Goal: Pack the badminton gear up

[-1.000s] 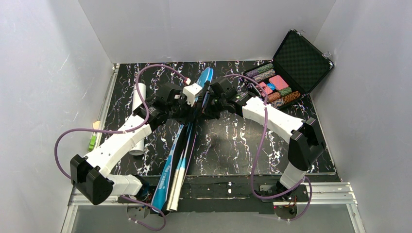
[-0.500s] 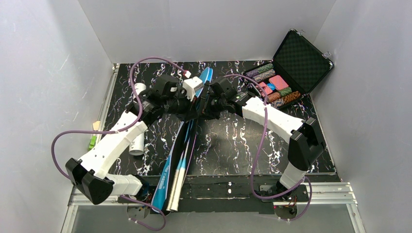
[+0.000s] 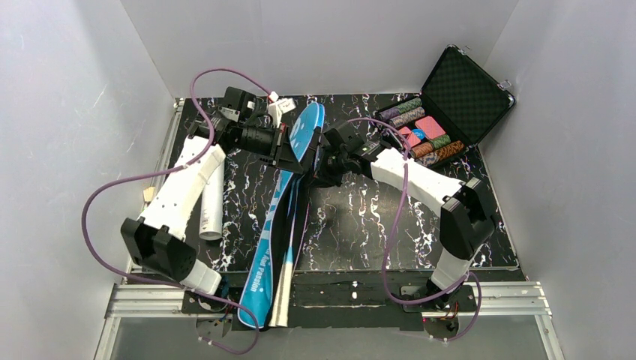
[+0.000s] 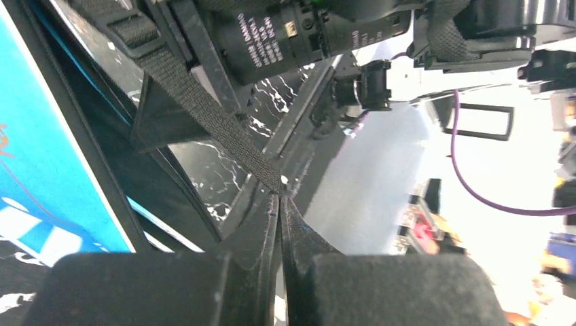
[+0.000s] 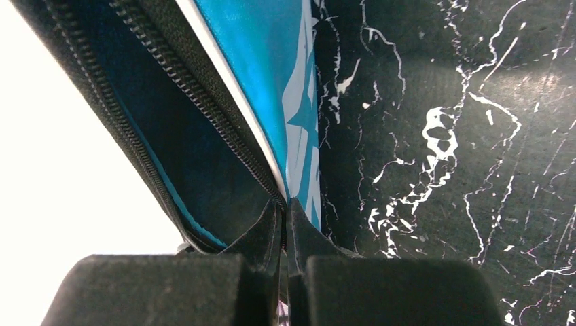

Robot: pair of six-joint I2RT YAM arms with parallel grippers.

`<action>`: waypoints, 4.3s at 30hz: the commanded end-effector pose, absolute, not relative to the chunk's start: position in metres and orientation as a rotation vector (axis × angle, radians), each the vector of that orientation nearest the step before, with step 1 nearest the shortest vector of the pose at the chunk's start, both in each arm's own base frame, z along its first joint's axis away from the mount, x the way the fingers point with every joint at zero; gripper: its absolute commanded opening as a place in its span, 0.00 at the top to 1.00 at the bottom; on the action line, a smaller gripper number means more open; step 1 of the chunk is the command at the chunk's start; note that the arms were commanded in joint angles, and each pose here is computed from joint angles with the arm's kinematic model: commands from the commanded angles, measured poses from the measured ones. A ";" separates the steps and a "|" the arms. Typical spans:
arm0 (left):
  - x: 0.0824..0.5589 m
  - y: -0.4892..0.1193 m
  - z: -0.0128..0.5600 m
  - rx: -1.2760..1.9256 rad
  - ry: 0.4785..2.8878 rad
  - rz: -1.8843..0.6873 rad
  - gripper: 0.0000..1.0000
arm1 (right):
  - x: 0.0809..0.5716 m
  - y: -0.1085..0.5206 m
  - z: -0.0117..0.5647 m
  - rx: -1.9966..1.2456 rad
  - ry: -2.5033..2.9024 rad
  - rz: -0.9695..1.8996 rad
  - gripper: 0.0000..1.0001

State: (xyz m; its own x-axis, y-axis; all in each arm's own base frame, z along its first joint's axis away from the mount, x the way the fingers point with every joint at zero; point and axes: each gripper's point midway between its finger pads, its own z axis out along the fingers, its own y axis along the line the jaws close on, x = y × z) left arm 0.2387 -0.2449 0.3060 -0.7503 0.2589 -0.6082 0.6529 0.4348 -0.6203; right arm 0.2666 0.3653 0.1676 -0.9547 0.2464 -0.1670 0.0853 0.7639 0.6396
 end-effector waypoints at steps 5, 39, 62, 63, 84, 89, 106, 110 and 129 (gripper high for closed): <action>0.231 -0.220 0.325 0.724 2.222 -1.192 1.00 | 0.298 0.354 0.179 0.315 2.630 0.956 0.99; 0.309 -0.152 0.167 0.812 2.346 -0.505 0.85 | 0.289 0.350 0.207 0.301 2.579 1.063 0.99; 0.255 -0.164 0.218 0.779 2.244 -0.695 0.52 | 0.276 0.376 0.226 0.272 2.568 1.150 0.99; 0.251 -0.165 0.211 0.784 2.250 -0.714 0.50 | 0.275 0.377 0.227 0.271 2.570 1.147 0.99; 0.207 -0.207 0.193 0.922 2.218 -1.052 0.33 | 0.273 0.396 0.243 0.239 2.560 1.150 0.99; 0.196 -0.218 0.197 0.969 2.199 -1.082 0.34 | 0.274 0.398 0.244 0.237 2.561 1.154 0.99; 0.201 -0.218 0.173 1.056 2.202 -0.833 0.52 | 0.268 0.400 0.247 0.222 2.565 1.167 0.99; 0.206 -0.214 0.167 1.051 2.212 -0.777 0.56 | 0.265 0.402 0.248 0.224 2.565 1.197 0.99; 0.212 -0.220 0.160 1.012 2.272 -0.714 0.40 | 0.250 0.401 0.257 0.226 2.555 1.179 0.99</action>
State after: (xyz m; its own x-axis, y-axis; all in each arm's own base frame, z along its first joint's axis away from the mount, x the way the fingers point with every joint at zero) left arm 0.2045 -0.2200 0.1544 -0.5772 0.5019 -0.6441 0.7875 0.5508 -0.2765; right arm 0.2567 0.3913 0.1999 -0.9504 0.2532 -0.1806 0.0742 0.7485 0.6590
